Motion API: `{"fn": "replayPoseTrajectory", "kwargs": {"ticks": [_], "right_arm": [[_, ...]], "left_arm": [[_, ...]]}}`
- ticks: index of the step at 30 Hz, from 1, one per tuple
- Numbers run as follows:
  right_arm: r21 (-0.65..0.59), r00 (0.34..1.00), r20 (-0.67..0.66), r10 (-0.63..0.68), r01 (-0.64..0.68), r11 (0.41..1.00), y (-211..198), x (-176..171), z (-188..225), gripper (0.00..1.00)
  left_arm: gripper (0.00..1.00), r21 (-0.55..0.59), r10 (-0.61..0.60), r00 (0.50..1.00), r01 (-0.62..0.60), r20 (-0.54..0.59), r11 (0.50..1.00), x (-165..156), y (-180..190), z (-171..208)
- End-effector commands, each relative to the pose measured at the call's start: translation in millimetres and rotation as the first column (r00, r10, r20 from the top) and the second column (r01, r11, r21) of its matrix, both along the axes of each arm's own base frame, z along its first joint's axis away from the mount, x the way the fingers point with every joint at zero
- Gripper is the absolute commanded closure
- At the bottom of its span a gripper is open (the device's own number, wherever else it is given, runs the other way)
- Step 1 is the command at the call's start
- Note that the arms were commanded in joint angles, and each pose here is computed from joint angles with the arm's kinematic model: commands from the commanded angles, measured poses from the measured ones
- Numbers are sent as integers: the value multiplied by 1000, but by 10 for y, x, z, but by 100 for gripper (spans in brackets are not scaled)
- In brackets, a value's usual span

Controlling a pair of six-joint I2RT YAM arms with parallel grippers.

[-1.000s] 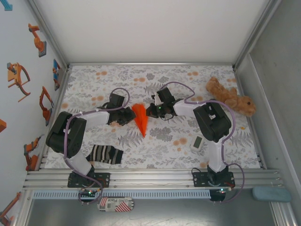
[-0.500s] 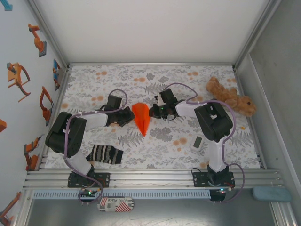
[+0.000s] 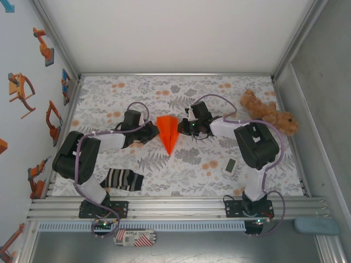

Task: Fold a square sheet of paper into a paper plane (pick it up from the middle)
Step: Move the paper plane to the center of the table.

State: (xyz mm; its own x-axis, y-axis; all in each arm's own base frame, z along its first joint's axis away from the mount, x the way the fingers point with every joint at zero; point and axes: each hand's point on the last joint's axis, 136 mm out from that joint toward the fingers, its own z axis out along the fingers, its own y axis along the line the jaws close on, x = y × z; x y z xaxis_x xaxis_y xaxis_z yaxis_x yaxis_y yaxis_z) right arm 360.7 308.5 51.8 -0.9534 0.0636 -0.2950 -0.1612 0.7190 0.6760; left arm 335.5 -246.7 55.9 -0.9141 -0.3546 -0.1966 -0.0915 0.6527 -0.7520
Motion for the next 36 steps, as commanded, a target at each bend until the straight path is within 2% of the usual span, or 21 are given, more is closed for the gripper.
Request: {"fn": "replayPoseTrajectory", "kwargs": {"ticks": [1, 10, 12, 15, 20, 28, 36], "right_arm": [[-12, 1000, 13, -19, 19, 1000, -72, 14, 5, 100], [-65, 998, -40, -51, 48, 997, -144, -8, -129, 99], [-73, 998, -29, -50, 48, 996, -157, 1, -49, 94], [-98, 999, 22, -49, 51, 994, -194, 3, 142, 79], [-204, 994, 101, -38, 58, 977, -271, -96, 352, 62], [-334, 987, 113, 115, -71, 940, 96, -457, 231, 59], [-326, 977, 75, 201, -166, 931, 372, -526, 83, 52]], "left_arm": [[99, -7, -22, 999, 22, 23, 1000, 25, -24, -66], [100, -10, -18, 1000, 18, -21, 1000, -2, -31, -272], [100, -14, -20, 1000, 20, -21, 1000, 1, -37, -264], [100, -23, -25, 1000, 24, -16, 999, 4, -57, -227], [100, -32, -29, 1000, 28, -10, 999, 8, -73, -163], [100, -38, -30, 1000, 29, -9, 999, 14, -91, -135], [100, -35, -29, 999, 29, -15, 999, 8, -85, -142]]}}
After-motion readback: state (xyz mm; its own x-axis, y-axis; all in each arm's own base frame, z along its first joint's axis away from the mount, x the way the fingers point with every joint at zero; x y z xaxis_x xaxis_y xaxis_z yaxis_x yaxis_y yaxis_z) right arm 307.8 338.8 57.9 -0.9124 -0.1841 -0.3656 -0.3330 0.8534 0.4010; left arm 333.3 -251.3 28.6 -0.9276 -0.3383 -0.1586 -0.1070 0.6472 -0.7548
